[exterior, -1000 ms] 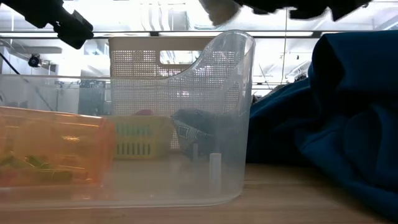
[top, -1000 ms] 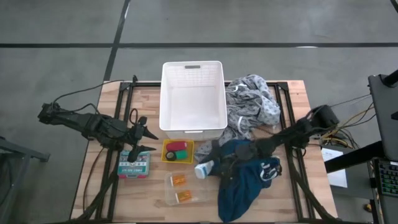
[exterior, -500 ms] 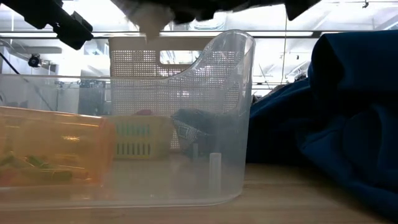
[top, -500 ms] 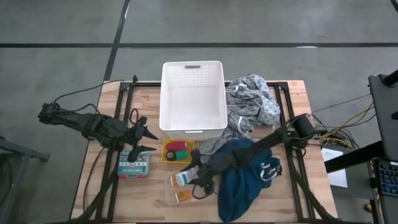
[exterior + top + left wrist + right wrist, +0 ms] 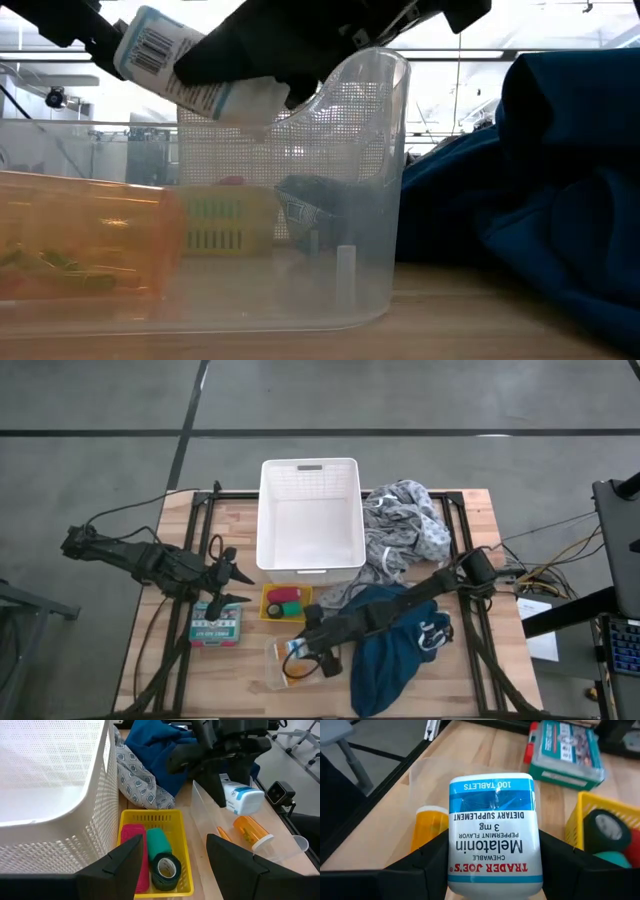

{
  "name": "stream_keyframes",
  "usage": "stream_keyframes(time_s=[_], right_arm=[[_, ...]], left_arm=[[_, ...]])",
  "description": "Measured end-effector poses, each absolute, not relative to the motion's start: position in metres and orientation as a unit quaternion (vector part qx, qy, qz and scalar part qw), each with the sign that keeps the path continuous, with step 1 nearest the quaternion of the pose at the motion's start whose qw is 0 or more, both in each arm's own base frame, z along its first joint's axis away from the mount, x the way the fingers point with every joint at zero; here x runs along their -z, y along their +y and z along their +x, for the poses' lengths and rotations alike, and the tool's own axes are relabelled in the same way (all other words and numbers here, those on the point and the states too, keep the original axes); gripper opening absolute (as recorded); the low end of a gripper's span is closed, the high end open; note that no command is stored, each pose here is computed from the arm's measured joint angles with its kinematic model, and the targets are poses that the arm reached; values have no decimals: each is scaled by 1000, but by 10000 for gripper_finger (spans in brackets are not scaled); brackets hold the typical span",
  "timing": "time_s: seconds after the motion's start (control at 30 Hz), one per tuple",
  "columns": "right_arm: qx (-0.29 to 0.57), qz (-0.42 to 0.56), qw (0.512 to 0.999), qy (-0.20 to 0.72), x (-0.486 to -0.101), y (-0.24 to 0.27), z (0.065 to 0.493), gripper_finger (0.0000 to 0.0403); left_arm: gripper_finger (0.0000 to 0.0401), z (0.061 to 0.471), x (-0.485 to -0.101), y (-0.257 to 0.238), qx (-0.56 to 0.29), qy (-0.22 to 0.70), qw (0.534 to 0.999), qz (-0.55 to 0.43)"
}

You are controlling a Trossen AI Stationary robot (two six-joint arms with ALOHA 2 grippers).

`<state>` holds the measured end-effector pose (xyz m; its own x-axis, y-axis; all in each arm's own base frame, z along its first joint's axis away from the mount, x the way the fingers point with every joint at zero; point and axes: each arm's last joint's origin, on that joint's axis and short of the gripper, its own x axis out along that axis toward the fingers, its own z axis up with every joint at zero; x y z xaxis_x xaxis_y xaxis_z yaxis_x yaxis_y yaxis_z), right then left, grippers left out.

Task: Pick & Place Medicine items
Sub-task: Put the white medicine bottle into the transparent bin

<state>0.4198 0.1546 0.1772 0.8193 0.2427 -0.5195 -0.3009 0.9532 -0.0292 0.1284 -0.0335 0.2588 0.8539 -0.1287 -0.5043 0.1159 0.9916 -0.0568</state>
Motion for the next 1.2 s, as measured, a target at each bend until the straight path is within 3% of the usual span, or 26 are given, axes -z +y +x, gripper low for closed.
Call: stream_keyframes(time_s=[0.8, 1.2], right_arm=[[-115, 2, 930, 348, -156, 150, 408, 231], [-115, 6, 931, 346, -156, 149, 409, 231]], left_arm=[[226, 128, -258, -33, 63, 269, 961, -11], [226, 128, -258, -33, 63, 269, 961, -11]])
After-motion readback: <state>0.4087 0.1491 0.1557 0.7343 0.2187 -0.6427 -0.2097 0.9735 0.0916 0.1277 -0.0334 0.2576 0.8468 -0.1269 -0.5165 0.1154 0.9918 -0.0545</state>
